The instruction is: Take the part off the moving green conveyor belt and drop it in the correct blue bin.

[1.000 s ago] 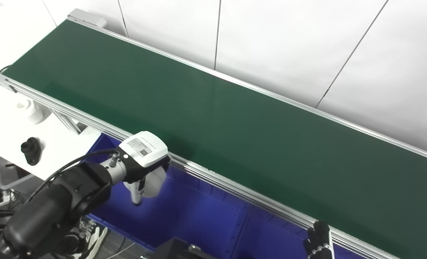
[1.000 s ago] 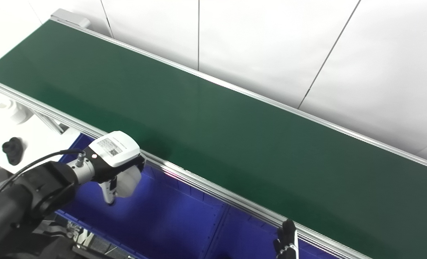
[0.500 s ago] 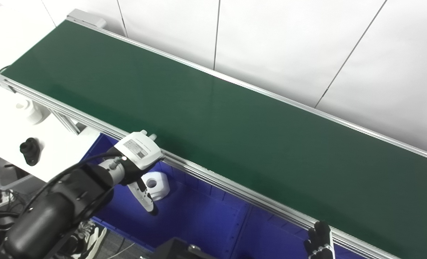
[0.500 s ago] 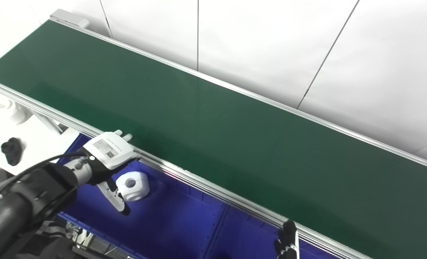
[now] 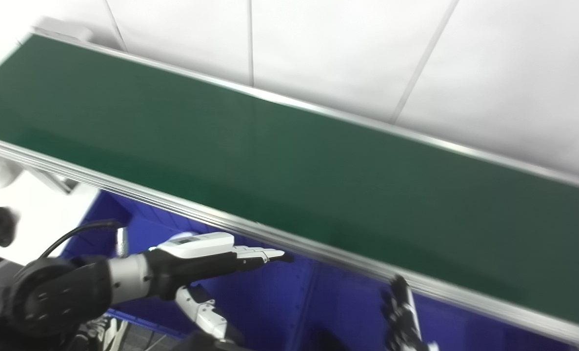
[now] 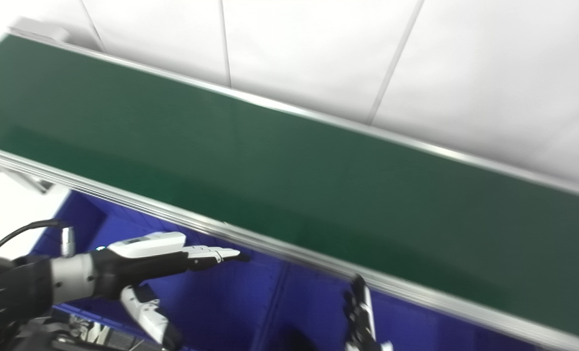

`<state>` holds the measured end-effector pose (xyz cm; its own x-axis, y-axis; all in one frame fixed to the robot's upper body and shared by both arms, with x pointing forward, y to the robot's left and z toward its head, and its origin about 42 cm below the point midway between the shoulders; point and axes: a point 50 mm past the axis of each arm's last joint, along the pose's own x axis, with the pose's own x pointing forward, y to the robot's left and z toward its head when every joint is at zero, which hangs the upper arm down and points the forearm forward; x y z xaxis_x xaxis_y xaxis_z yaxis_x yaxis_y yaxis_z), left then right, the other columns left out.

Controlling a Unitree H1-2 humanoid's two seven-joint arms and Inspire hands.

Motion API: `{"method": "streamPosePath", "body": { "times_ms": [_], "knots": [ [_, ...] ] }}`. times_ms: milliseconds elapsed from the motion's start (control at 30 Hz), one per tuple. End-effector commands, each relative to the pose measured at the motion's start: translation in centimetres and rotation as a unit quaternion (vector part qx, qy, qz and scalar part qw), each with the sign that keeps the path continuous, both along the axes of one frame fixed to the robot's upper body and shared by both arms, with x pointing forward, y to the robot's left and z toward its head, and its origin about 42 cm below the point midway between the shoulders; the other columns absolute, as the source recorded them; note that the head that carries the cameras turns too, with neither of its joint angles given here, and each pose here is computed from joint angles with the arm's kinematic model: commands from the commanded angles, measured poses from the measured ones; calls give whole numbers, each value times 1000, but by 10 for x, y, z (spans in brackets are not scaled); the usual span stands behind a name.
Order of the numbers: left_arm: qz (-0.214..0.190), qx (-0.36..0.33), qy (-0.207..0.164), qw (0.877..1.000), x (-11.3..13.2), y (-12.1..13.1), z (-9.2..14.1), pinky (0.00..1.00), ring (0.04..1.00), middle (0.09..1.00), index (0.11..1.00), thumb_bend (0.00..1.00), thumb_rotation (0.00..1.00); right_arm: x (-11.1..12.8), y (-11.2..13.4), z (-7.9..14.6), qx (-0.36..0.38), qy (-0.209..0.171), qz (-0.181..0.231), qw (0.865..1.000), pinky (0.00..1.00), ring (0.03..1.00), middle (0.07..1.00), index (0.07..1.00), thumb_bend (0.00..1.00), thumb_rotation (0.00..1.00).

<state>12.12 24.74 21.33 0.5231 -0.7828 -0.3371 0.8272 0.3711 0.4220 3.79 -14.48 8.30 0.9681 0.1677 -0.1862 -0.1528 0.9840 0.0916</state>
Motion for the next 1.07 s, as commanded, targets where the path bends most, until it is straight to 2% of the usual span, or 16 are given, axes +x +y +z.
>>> {"method": "streamPosePath", "body": {
  "times_ms": [0, 67, 100, 133, 200, 233, 267, 333, 500, 600, 733, 867, 967, 1033],
  "knots": [
    [188, -431, 120, 875, -28, -24, 24, 1000, 1000, 1000, 1000, 981, 917, 7, 43, 32, 20, -48, -28, 998, 960, 939, 967, 965, 818, 999],
    [264, -352, 56, 896, -27, -26, 16, 1000, 1000, 1000, 1000, 928, 947, 8, 51, 31, 23, -50, -37, 998, 949, 930, 961, 956, 821, 992],
    [298, -316, 37, 900, -29, -28, 12, 1000, 1000, 1000, 1000, 887, 963, 8, 55, 30, 21, -51, -40, 998, 948, 929, 959, 954, 821, 983],
    [322, -293, 26, 900, -31, -29, 10, 1000, 1000, 1000, 1000, 812, 938, 9, 59, 30, 20, -51, -42, 998, 951, 932, 962, 954, 828, 981],
    [342, -264, 3, 902, -33, -30, 2, 1000, 1000, 1000, 1000, 738, 917, 10, 66, 29, 19, -51, -47, 997, 954, 936, 965, 955, 836, 979],
    [345, -251, -8, 904, -34, -30, -2, 1000, 1000, 1000, 1000, 586, 937, 11, 69, 28, 20, -51, -50, 997, 953, 941, 969, 955, 836, 972],
    [354, -232, -25, 906, -35, -35, -10, 1000, 1000, 1000, 1000, 534, 945, 12, 72, 28, 22, -53, -53, 997, 952, 942, 970, 955, 836, 969],
    [367, -210, -41, 905, -36, -44, -21, 1000, 1000, 1000, 1000, 515, 991, 13, 77, 27, 23, -56, -58, 997, 955, 954, 983, 964, 822, 964],
    [377, -199, -40, 904, -38, -55, -33, 1000, 1000, 1000, 1000, 516, 1000, 13, 82, 26, 17, -58, -70, 996, 963, 967, 996, 976, 813, 976],
    [368, -201, -40, 907, -40, -57, -40, 1000, 1000, 1000, 1000, 464, 1000, 12, 80, 27, 17, -55, -80, 995, 977, 972, 999, 977, 818, 975],
    [356, -189, -30, 915, -43, -60, -43, 1000, 1000, 1000, 1000, 486, 1000, 12, 77, 30, 12, -58, -85, 995, 974, 963, 991, 973, 824, 988],
    [344, -187, -33, 920, -44, -60, -41, 1000, 1000, 1000, 1000, 508, 1000, 15, 75, 32, 8, -61, -89, 994, 961, 950, 982, 966, 829, 998],
    [337, -183, -56, 922, -45, -62, -35, 1000, 1000, 1000, 1000, 472, 1000, 17, 74, 33, 8, -64, -90, 994, 964, 955, 987, 971, 824, 1000],
    [342, -196, -47, 918, -50, -65, -26, 1000, 1000, 1000, 1000, 460, 1000, 18, 74, 34, 6, -66, -92, 994, 956, 953, 984, 970, 825, 1000]
  ]
}}
